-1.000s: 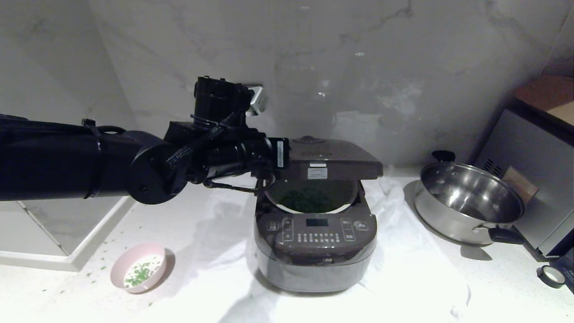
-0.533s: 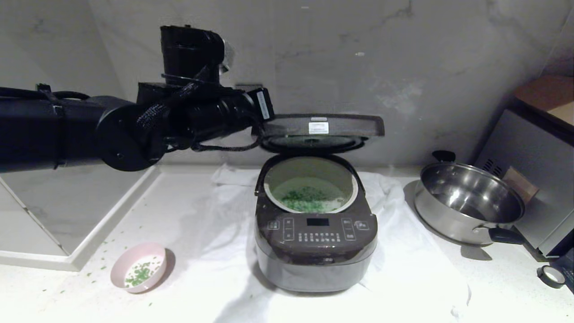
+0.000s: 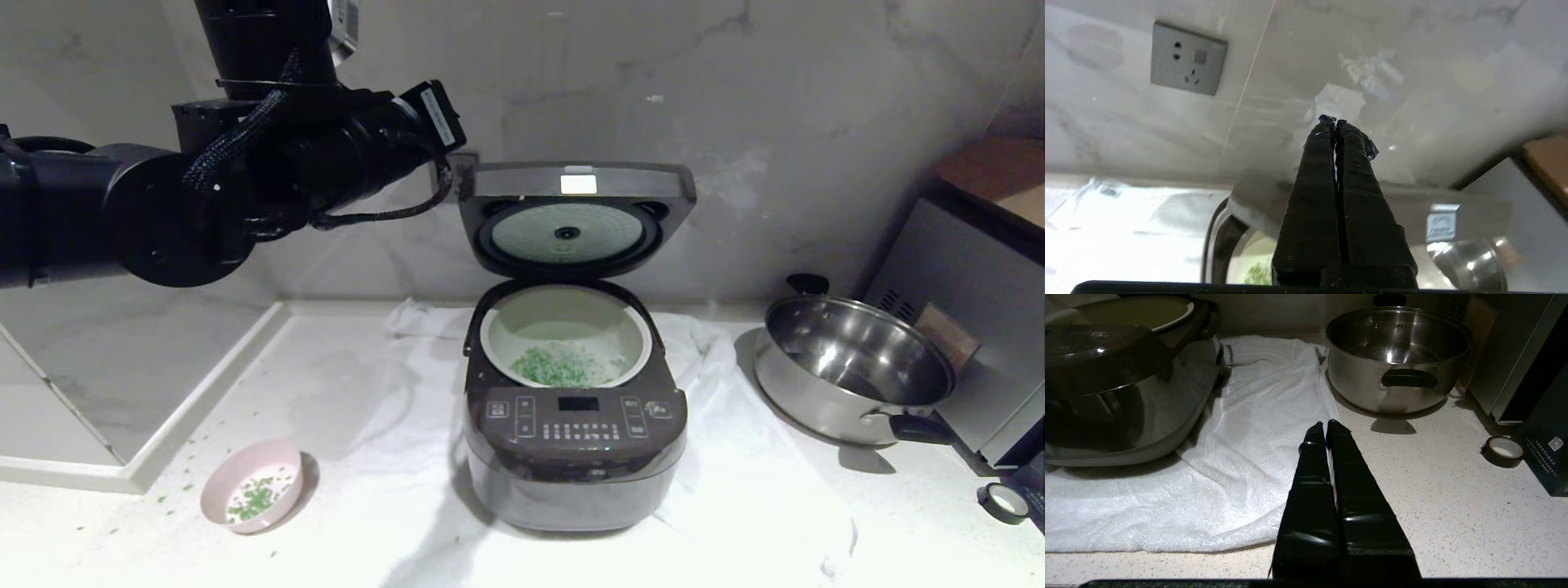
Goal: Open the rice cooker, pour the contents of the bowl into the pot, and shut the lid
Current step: Open the rice cooker, then turn on the tap
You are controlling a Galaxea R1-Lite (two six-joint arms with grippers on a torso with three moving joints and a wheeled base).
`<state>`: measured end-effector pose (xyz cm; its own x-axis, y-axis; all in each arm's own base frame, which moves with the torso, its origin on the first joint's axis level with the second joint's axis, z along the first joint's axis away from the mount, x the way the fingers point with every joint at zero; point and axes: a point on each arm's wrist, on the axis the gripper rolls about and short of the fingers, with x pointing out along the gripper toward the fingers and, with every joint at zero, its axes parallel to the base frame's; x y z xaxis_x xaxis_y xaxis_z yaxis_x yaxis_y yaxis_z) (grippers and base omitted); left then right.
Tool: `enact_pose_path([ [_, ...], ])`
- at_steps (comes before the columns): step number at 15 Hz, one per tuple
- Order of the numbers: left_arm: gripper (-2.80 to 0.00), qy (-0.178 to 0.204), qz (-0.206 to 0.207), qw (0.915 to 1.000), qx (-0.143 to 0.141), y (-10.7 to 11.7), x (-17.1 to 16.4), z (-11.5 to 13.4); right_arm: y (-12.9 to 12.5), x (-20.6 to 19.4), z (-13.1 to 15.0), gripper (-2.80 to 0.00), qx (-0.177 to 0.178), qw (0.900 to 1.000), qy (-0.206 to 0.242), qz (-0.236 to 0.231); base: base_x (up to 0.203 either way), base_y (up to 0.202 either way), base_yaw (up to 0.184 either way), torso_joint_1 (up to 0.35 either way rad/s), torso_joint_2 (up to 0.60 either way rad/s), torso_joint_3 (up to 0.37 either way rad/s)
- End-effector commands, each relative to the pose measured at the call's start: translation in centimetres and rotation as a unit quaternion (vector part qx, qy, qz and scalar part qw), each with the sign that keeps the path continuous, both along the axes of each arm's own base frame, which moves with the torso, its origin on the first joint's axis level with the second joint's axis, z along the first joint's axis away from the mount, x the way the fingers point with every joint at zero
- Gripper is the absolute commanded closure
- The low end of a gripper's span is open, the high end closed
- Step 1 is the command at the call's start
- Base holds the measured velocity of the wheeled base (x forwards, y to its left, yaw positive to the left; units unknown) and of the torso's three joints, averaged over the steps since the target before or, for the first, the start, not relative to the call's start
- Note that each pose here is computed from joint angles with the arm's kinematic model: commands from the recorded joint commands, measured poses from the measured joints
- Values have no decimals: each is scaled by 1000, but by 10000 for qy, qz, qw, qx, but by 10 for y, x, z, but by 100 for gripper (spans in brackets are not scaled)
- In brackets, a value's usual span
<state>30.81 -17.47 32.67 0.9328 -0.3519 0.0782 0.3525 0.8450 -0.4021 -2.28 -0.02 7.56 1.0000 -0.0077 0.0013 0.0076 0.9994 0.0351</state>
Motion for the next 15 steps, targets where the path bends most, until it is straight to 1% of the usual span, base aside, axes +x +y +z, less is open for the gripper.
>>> enact_pose_path([
  [1, 0, -114, 193, 9997, -87, 19, -6, 10, 0, 0, -1, 0, 1, 10000, 14, 0, 0, 0, 0, 0, 0, 0],
  [2, 0, -137, 287, 9995, -91, 29, -9, 13, 0, 0, -1, 0, 1, 10000, 8, 0, 0, 0, 0, 0, 0, 0],
  [4, 0, 8, 277, 9996, 27, 53, -18, 5, 0, 0, -1, 0, 1, 10000, 11, 0, 0, 0, 0, 0, 0, 0],
  [7, 0, 371, 259, 9985, 304, 94, -35, -23, 0, 0, 0, 0, 1, 10000, 6, 0, 0, 0, 0, 0, 0, 0],
  [9, 0, 453, 289, 9976, 446, 115, -45, -43, 0, 0, -1, 0, 1, 10000, 10, 4, 0, 0, 0, 0, 0, 0],
  [11, 0, 435, 310, 9969, 580, 127, -52, -63, 0, 0, 0, 0, 1, 10000, 6, 0, 0, 0, 0, 0, 0, 0],
  [14, 0, 569, 448, 9943, 780, 139, -58, -92, 0, 0, -1, 0, 1, 10000, 9, 0, 0, 0, 0, 0, 0, 0],
  [15, 0, 603, 517, 9925, 925, 143, -59, -98, 0, 0, 0, 0, 1, 10000, 6, 0, 0, 0, 0, 0, 0, 0],
])
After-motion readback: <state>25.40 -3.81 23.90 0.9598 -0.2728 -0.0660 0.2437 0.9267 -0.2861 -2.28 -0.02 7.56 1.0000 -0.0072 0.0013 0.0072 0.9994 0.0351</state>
